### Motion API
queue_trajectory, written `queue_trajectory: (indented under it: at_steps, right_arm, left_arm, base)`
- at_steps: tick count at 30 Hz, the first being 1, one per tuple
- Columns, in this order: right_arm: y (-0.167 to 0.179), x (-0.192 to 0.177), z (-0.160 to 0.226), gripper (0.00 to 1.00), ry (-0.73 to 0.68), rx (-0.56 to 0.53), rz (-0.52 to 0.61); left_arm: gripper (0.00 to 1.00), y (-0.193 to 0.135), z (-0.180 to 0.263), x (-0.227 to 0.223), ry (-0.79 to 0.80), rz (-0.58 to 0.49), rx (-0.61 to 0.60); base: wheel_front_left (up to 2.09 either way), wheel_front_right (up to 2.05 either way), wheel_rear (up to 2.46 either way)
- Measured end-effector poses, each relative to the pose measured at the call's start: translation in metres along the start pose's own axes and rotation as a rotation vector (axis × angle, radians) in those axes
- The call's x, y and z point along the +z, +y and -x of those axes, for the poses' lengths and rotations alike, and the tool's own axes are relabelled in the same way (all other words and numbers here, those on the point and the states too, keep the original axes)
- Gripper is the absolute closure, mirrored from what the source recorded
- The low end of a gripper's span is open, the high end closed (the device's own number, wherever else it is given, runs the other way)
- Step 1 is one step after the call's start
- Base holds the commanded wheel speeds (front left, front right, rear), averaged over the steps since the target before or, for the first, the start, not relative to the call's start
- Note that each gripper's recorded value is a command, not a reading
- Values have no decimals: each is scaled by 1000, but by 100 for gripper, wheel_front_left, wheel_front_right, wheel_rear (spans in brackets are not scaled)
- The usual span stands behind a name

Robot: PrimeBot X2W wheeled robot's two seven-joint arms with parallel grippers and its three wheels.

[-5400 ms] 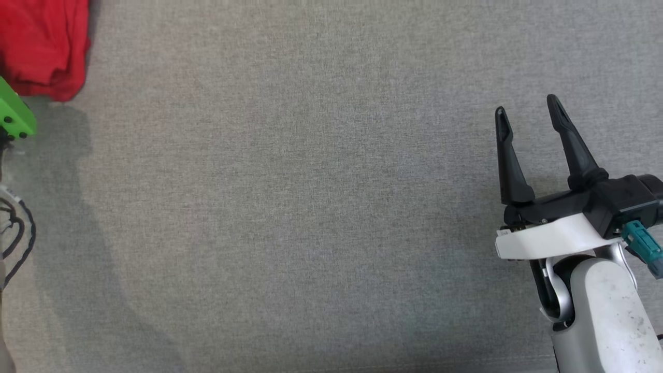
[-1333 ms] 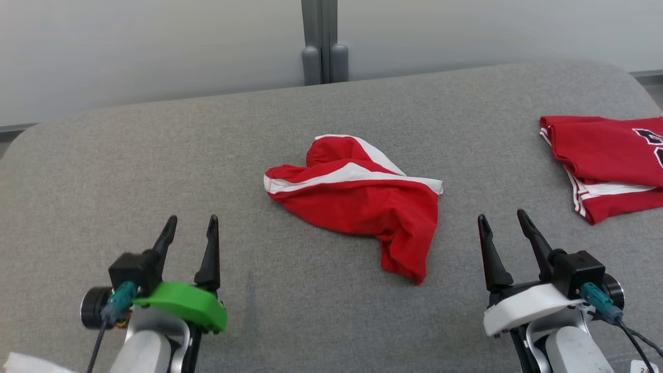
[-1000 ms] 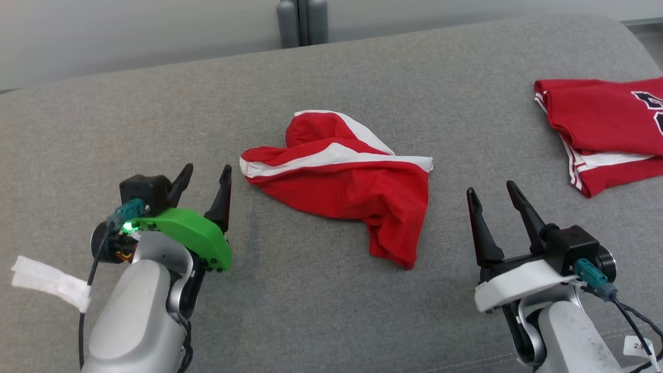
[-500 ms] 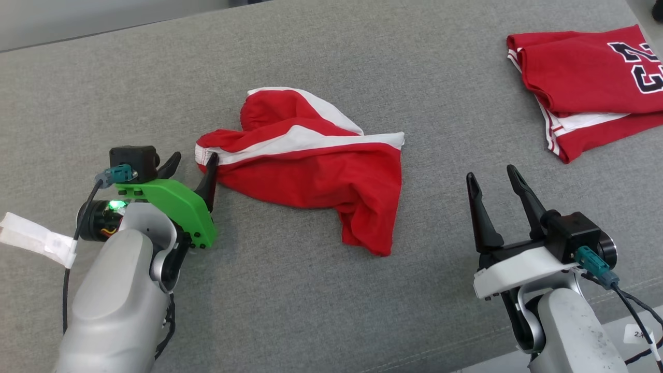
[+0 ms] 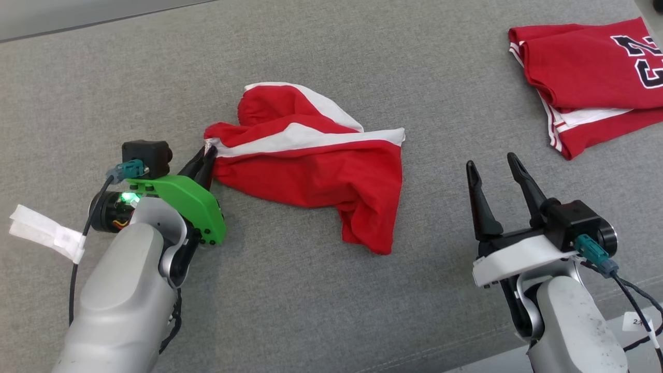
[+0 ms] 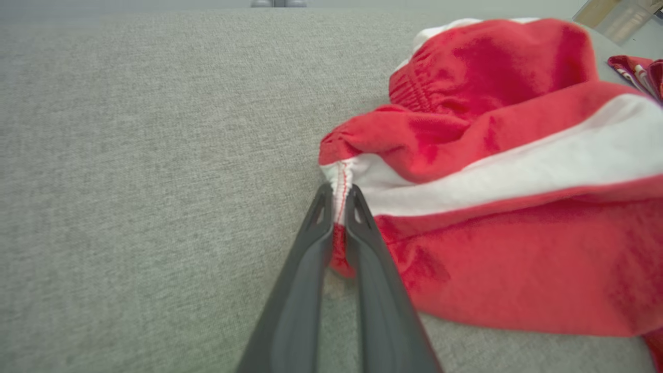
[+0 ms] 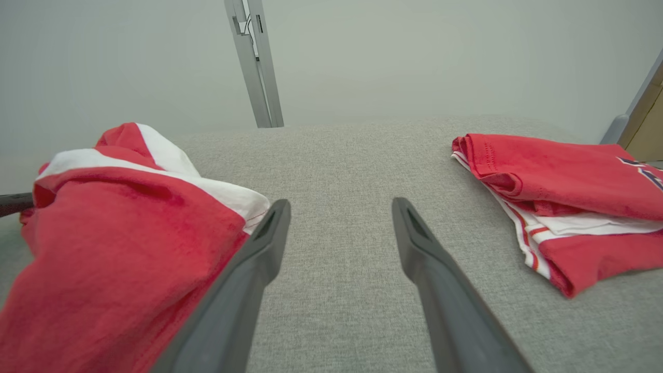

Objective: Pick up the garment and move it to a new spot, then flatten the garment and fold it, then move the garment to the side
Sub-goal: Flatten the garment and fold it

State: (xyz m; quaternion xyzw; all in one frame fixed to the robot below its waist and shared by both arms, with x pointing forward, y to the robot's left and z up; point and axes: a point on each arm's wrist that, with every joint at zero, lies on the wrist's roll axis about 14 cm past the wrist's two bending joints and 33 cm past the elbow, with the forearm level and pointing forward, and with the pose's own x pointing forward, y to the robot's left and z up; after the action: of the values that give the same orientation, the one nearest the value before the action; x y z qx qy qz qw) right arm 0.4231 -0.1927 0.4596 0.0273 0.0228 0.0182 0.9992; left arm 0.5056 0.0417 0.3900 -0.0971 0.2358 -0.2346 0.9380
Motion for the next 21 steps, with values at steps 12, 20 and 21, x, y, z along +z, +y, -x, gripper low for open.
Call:
queue_trajectory:
  at_steps: [12,20,21]
  right_arm:
    - [25,-13,-62,0,145,93,52]
    - [56,-54,-73,0,295,179,49]
    - [60,-57,-73,0,306,190,48]
  left_arm:
    - [100,-2,16,8,-111,46,-1]
    - [100,-4,28,5,-125,56,1]
    - [100,-3,29,5,-126,56,2]
  base:
    - [0,0,0]
    - [0,0,0]
    - [0,0,0]
